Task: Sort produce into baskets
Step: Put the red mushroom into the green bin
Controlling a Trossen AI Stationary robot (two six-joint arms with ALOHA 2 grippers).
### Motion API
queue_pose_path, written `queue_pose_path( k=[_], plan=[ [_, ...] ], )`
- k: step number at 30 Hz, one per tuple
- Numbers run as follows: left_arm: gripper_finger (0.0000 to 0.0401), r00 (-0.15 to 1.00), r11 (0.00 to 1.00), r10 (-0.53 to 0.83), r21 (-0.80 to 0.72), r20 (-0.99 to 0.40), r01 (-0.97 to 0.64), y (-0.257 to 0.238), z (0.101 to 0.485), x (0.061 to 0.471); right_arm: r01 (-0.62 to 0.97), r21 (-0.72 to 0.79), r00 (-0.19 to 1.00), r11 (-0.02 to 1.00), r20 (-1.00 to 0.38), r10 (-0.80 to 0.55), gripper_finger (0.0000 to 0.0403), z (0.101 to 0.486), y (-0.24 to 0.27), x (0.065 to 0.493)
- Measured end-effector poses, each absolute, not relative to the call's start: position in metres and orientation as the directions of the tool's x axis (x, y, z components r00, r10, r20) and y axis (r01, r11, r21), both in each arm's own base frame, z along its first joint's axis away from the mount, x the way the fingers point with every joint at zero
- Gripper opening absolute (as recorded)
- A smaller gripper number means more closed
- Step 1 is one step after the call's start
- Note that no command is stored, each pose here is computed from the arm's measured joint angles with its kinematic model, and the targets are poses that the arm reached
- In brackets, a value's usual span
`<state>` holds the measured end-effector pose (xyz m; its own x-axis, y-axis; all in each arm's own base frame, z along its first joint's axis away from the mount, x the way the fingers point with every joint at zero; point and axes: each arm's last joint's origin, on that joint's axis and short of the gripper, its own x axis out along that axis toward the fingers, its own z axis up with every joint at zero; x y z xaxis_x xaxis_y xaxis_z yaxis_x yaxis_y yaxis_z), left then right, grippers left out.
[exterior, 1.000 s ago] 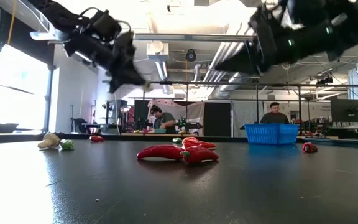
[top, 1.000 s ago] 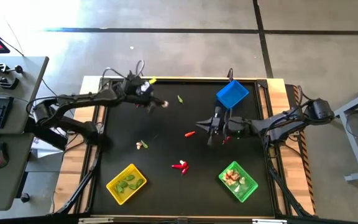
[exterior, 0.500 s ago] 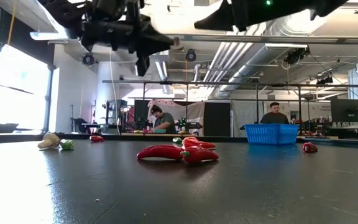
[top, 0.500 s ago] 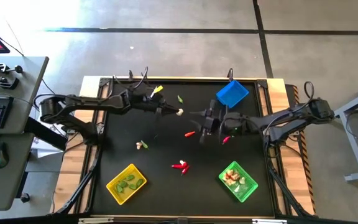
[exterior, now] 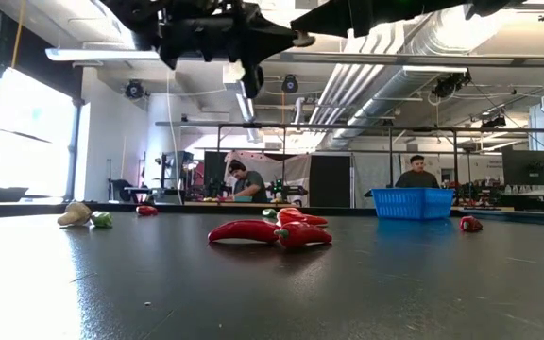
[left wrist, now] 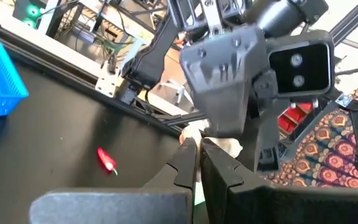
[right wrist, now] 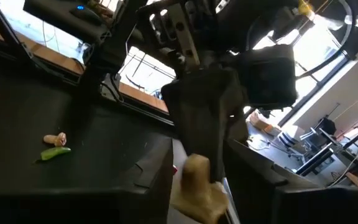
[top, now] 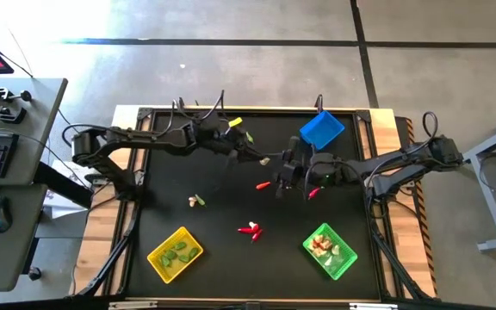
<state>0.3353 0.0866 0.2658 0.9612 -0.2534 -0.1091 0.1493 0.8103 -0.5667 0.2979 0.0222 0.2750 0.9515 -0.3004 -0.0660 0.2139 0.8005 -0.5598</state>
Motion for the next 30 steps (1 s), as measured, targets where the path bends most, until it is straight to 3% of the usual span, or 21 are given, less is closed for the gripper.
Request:
queue_pose_path(
  k=[4,11,22,30],
  plan=[
    [0.0000,0.960,0.809,-0.258,-0.567,-0.108,0.154,0.087,0.267,0.342,0.205,-0.564,0.951,0.800,-0.079,-0.300,0.0107,0.274,0.022,0.298],
    [0.0002,0.961,0.810,-0.257,-0.565,-0.105,0.155,0.088,0.268,0.343,0.217,-0.573,0.944,0.790,-0.083,-0.319,0.0010,0.273,0.022,0.297],
    [0.0085,0.971,0.965,-0.104,-0.258,-0.213,0.047,0.095,0.258,0.341,0.259,-0.492,0.919,0.831,-0.139,-0.369,0.0005,0.283,0.034,0.292],
    [0.0136,0.957,0.994,-0.073,-0.097,-0.281,0.048,0.095,0.251,0.340,0.164,-0.225,0.874,0.960,-0.419,-0.247,0.0003,0.308,0.065,0.282]
  ],
)
